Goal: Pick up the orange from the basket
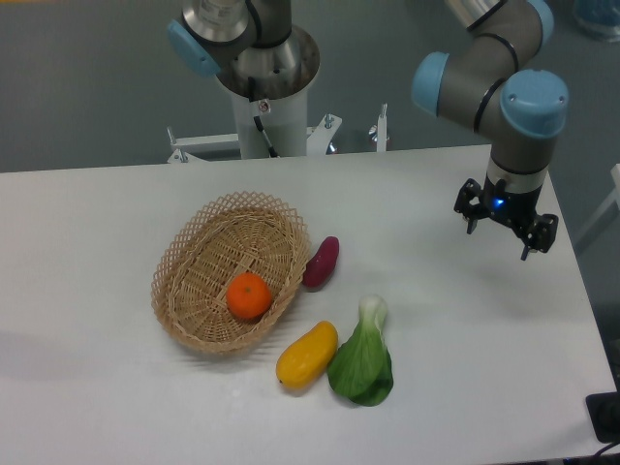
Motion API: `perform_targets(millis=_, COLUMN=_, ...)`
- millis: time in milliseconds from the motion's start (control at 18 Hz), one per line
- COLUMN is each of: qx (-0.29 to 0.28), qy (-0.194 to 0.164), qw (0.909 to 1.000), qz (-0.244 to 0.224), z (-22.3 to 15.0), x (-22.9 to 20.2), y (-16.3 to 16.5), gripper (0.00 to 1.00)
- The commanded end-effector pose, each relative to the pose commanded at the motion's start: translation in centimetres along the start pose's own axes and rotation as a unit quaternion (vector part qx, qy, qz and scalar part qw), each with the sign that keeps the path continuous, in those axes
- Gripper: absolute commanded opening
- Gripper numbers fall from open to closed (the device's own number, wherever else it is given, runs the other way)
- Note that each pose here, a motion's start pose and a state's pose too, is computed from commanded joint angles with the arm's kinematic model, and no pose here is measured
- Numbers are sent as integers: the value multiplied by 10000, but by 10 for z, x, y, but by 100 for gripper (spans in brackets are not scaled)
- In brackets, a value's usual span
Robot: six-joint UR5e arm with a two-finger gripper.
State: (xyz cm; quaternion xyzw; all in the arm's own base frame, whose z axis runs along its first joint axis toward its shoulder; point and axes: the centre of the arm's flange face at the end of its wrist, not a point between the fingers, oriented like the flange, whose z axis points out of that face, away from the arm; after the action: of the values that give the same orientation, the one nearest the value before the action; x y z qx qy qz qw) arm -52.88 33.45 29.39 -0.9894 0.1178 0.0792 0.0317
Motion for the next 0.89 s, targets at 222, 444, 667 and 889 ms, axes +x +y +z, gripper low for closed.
perform_targets(millis=222, qx=21, qy=79, qw=9999, qz=-120, z=0, x=13, y=-28, gripper=100)
perform_targets(millis=444, qx=43, qy=155, qw=9996, qz=-248, z=3, x=32, y=-63, gripper=100)
perform_targets(millis=667, qx=51, qy=187, qw=9989, qz=-435, z=1, x=48, y=-83, gripper=100)
perform_targets(millis=889, qx=-10, qy=511, qw=9982, qz=-309, z=-3, x=78, y=-115, gripper=100)
